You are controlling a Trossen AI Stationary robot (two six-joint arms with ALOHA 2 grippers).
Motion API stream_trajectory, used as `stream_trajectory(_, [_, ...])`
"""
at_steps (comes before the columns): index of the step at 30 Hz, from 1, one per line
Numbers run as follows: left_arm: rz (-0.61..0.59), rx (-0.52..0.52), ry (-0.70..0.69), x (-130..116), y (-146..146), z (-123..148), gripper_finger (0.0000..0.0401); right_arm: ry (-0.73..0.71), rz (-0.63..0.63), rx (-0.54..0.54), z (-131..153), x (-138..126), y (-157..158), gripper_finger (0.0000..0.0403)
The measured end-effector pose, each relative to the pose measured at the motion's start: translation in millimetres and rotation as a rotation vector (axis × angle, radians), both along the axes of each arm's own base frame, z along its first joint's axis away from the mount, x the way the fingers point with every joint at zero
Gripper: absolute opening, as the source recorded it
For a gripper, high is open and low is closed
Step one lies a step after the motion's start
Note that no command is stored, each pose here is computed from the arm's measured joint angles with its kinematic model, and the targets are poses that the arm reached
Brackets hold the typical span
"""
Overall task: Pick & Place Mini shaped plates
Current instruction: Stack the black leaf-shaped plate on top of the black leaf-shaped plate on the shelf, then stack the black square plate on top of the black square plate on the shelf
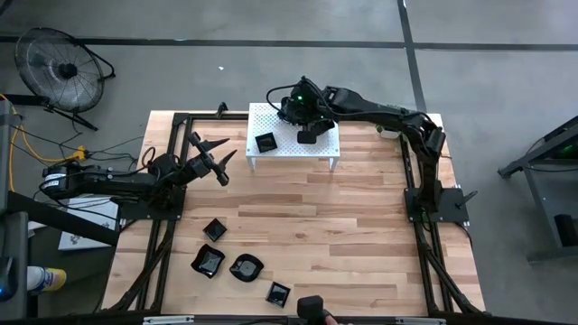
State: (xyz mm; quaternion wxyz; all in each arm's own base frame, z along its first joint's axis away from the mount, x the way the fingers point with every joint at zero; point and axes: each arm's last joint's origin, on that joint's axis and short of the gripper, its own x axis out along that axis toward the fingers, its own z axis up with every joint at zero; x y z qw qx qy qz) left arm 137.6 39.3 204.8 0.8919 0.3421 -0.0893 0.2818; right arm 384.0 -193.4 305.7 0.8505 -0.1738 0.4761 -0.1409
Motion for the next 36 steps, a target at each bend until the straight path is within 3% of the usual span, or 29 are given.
stream_trajectory(19, [-0.001,-0.002,0.003,0.1,0.0,-0.4,0.0184,0.008,-0.001,-0.001,-0.5,0.1,1.1,0.0048])
stream_trajectory(27, [0.0,-0.004,0.021,0.7,0.1,-1.9,0.0184,0.011,0.026,-0.01,2.4,4.4,15.2,0.0053])
stream_trajectory(32, [0.0,-0.004,0.02,0.7,0.1,-1.8,0.0184,-0.008,0.002,-0.056,29.1,-6.4,38.3,0.0048])
stream_trajectory(36, [0.001,-0.003,0.02,0.7,0.1,-1.8,0.0184,-0.081,-0.035,0.069,49.8,-20.4,61.4,0.0043])
